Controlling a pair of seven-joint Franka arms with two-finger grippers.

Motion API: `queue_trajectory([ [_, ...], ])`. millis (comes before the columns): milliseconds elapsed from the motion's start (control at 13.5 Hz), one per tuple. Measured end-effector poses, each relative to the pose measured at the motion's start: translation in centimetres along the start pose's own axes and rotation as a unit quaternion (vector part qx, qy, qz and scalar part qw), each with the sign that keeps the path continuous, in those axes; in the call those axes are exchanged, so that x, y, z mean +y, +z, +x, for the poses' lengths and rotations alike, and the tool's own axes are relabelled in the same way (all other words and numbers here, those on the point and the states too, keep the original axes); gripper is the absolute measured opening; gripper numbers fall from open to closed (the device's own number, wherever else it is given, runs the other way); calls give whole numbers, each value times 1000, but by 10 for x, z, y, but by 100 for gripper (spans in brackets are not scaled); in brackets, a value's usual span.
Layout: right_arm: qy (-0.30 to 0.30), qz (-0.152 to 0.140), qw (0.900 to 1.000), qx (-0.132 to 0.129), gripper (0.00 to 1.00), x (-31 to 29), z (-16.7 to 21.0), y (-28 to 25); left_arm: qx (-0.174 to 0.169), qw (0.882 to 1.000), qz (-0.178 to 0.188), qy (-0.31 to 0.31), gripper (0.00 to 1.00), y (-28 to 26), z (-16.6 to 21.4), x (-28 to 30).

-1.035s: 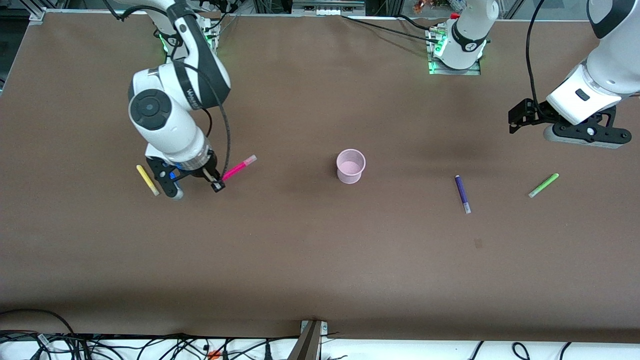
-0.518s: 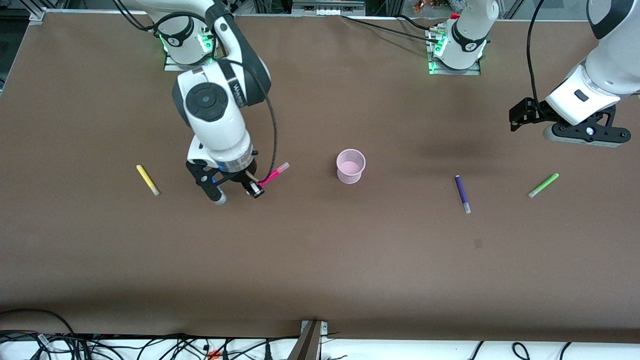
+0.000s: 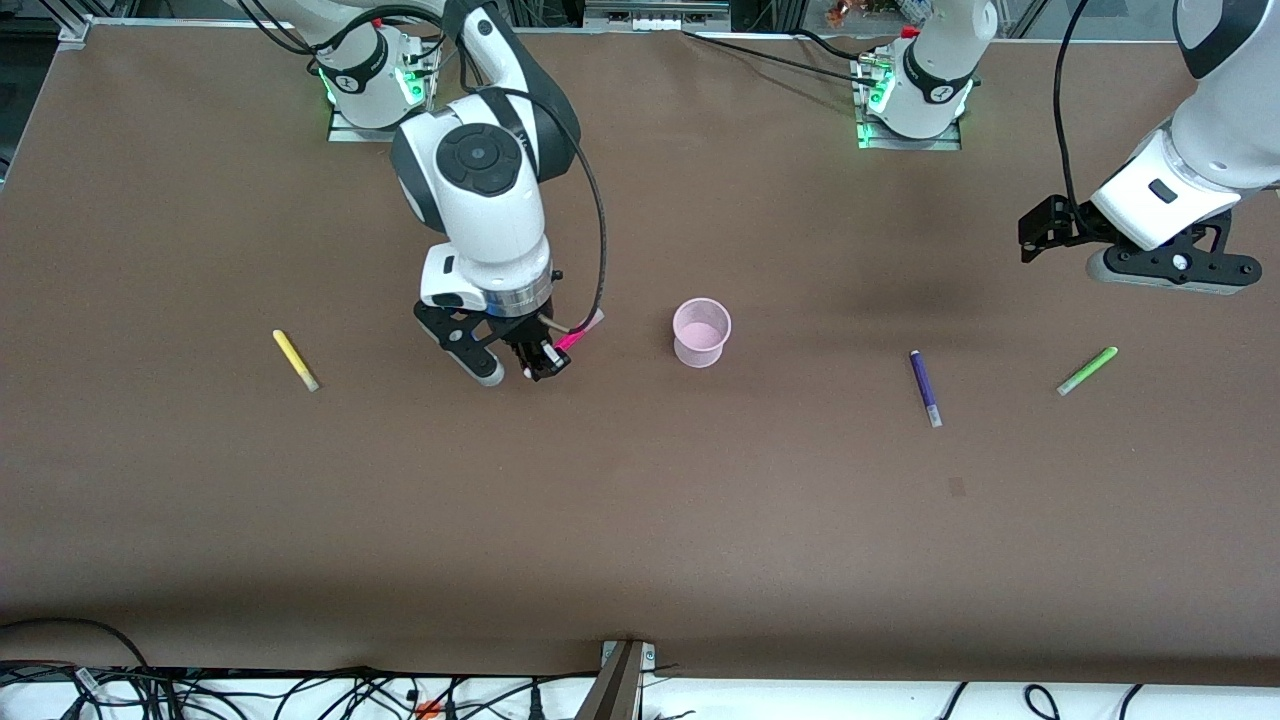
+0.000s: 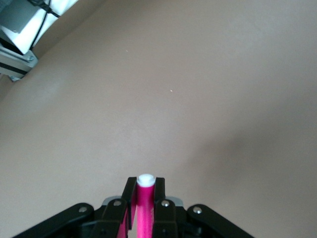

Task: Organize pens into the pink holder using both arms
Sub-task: 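Carry the pink marker with the right gripper over the pink holder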

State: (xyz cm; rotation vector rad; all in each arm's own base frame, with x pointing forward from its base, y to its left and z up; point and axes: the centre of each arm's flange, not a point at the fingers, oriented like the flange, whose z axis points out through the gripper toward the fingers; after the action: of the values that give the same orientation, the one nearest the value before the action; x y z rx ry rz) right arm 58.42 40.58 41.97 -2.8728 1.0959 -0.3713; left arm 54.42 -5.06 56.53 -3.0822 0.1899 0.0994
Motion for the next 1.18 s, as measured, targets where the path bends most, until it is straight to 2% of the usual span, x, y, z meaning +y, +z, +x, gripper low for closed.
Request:
queue_trajectory([
  [296, -14, 11, 999, 30, 18, -11, -30, 7, 0, 1000, 0, 0, 100, 0, 0, 0],
  [518, -31, 22, 998, 48, 18, -23, -74, 29, 0, 1000, 0, 0, 100, 0, 0, 0],
  [739, -75, 40, 993, 77, 18, -35, -117, 51, 0, 1000, 0, -1, 100, 0, 0, 0],
  [1183, -141, 61, 979, 132, 18, -57, -166, 53, 0, 1000, 0, -1, 100, 0, 0, 0],
])
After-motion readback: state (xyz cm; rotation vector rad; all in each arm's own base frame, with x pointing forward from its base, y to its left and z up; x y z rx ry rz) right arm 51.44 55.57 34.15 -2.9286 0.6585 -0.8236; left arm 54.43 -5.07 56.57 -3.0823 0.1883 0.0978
